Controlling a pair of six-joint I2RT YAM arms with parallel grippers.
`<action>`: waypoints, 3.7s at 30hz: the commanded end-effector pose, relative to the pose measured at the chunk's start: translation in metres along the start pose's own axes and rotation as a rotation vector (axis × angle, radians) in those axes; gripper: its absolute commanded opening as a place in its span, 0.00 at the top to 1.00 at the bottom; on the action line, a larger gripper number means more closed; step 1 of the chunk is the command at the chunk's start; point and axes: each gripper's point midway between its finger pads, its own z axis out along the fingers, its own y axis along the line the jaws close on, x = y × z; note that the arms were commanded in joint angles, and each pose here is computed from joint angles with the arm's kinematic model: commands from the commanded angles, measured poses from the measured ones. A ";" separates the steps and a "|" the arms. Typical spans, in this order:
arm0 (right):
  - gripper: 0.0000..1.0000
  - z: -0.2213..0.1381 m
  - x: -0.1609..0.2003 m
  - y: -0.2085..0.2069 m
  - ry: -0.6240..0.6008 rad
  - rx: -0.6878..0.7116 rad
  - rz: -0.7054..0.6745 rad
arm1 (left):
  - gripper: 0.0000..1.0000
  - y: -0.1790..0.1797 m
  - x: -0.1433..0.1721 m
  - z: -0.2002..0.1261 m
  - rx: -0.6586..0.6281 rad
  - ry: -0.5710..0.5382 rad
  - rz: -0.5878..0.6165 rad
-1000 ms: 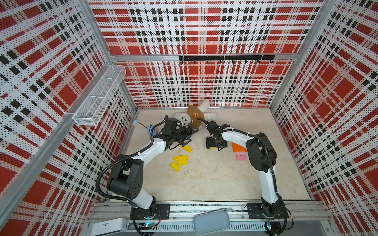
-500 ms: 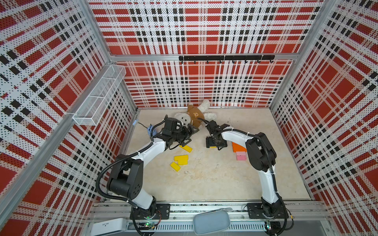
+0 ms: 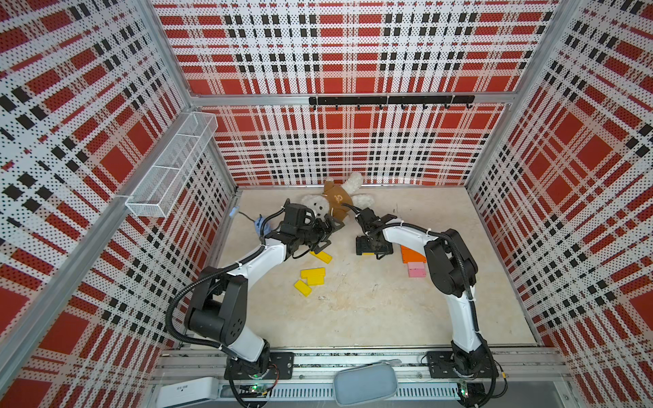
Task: Assemble a carrot with building blocks
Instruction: Assemble the building block at the center of the board.
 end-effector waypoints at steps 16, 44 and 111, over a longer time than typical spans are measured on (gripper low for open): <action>0.00 -0.021 0.003 -0.007 -0.032 -0.019 0.015 | 0.00 -0.020 0.000 -0.006 0.047 -0.013 0.032; 0.13 -0.018 0.031 -0.015 0.065 -0.055 -0.276 | 0.00 -0.017 -0.009 -0.009 0.043 -0.037 0.034; 0.13 -0.021 0.013 -0.006 0.028 -0.076 -0.160 | 0.01 -0.016 -0.006 -0.006 0.042 -0.024 0.030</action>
